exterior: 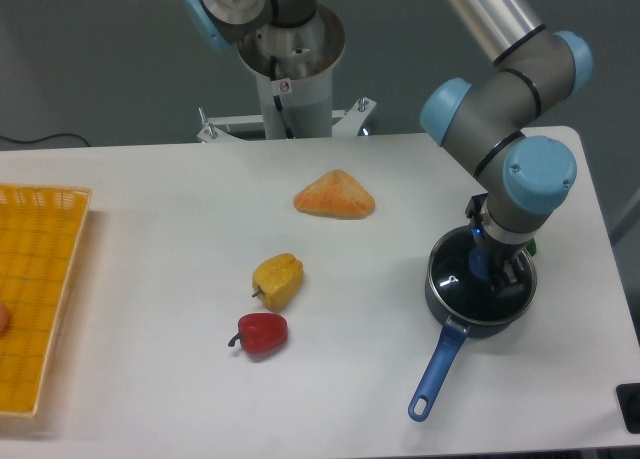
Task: Open the lid
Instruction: 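Close the gripper on the lid knob and adjust the grip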
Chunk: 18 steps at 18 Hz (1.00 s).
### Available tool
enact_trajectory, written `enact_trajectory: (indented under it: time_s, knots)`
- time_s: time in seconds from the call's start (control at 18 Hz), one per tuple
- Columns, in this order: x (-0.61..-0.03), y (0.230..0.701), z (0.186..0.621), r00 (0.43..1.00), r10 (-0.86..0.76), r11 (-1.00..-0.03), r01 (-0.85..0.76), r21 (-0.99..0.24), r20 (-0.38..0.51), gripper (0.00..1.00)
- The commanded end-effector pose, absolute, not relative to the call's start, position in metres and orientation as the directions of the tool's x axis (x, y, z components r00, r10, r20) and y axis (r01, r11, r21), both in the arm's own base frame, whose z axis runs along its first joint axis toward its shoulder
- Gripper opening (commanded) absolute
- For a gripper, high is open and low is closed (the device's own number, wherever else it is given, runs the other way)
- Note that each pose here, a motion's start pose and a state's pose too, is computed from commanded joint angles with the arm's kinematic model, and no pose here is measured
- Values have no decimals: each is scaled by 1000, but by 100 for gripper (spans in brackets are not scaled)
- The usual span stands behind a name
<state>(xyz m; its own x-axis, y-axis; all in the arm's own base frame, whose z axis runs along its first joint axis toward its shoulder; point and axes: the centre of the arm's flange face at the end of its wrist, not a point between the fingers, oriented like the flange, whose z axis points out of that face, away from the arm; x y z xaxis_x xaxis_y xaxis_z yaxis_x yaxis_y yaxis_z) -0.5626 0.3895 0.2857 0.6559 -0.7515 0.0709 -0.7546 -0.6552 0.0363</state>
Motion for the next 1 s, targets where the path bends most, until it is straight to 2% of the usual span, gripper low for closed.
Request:
enact_trajectory:
  time_s: [0.28, 0.44, 1.0]
  knots:
    - [-563, 391, 288, 670, -739, -669, -742, 42, 69, 61]
    - [-561, 393, 287, 689, -722, -688, -725, 43, 70, 52]
    - [-561, 394, 292, 698, -712, -697, -715, 41, 77, 49]
